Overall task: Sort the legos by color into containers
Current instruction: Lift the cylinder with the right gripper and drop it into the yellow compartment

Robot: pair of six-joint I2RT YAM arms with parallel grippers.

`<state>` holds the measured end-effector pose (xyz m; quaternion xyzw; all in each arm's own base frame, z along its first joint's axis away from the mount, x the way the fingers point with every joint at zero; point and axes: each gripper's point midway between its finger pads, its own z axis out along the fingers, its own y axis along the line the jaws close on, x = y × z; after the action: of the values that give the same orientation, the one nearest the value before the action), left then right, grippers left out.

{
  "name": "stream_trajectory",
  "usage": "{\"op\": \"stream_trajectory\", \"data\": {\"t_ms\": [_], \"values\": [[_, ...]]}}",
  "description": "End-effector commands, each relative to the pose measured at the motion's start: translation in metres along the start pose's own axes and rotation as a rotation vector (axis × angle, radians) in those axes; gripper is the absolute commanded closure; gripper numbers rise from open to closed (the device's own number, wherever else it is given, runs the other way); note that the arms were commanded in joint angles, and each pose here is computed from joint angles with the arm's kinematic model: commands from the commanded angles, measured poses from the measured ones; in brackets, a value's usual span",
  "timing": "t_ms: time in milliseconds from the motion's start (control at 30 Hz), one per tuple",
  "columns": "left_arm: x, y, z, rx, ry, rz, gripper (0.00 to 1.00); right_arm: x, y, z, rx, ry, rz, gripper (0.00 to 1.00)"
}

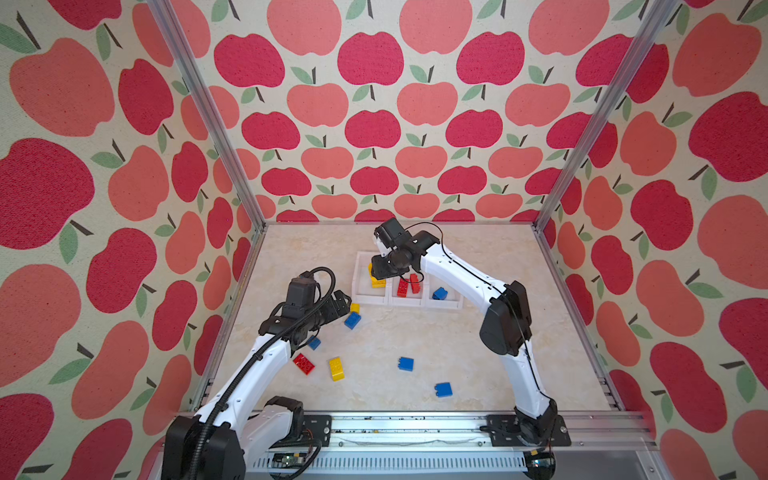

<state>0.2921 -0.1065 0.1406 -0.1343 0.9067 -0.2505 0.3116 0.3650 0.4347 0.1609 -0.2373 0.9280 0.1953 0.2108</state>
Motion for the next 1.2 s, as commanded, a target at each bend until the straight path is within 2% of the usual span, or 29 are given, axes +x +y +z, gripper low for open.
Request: {"op": "stream_trajectory", "data": {"t_ms": [0,367,500,567,667,1167], "values": [[0.006,0.010,-0.002,-0.039,0.012,-0.025,0.04,-0.005,0.010,0.010,-0.028,0.020,-0.044,0.68],[0.007,0.012,-0.001,-0.056,0.027,-0.028,0.04,-0.012,0.009,0.056,-0.039,0.028,-0.041,0.67],[0.007,0.012,0.001,-0.058,0.033,-0.027,0.04,-0.011,0.007,0.063,-0.051,0.034,-0.030,0.57],[0.006,0.012,0.002,-0.057,0.035,-0.027,0.04,-0.011,0.006,0.064,-0.053,0.037,-0.028,0.49],[0.006,0.012,0.003,-0.059,0.036,-0.027,0.04,-0.012,0.005,0.063,-0.056,0.037,-0.025,0.42],[0.006,0.013,0.005,-0.071,0.044,-0.014,0.05,-0.017,0.009,0.044,-0.068,0.025,-0.033,0.40]]}}
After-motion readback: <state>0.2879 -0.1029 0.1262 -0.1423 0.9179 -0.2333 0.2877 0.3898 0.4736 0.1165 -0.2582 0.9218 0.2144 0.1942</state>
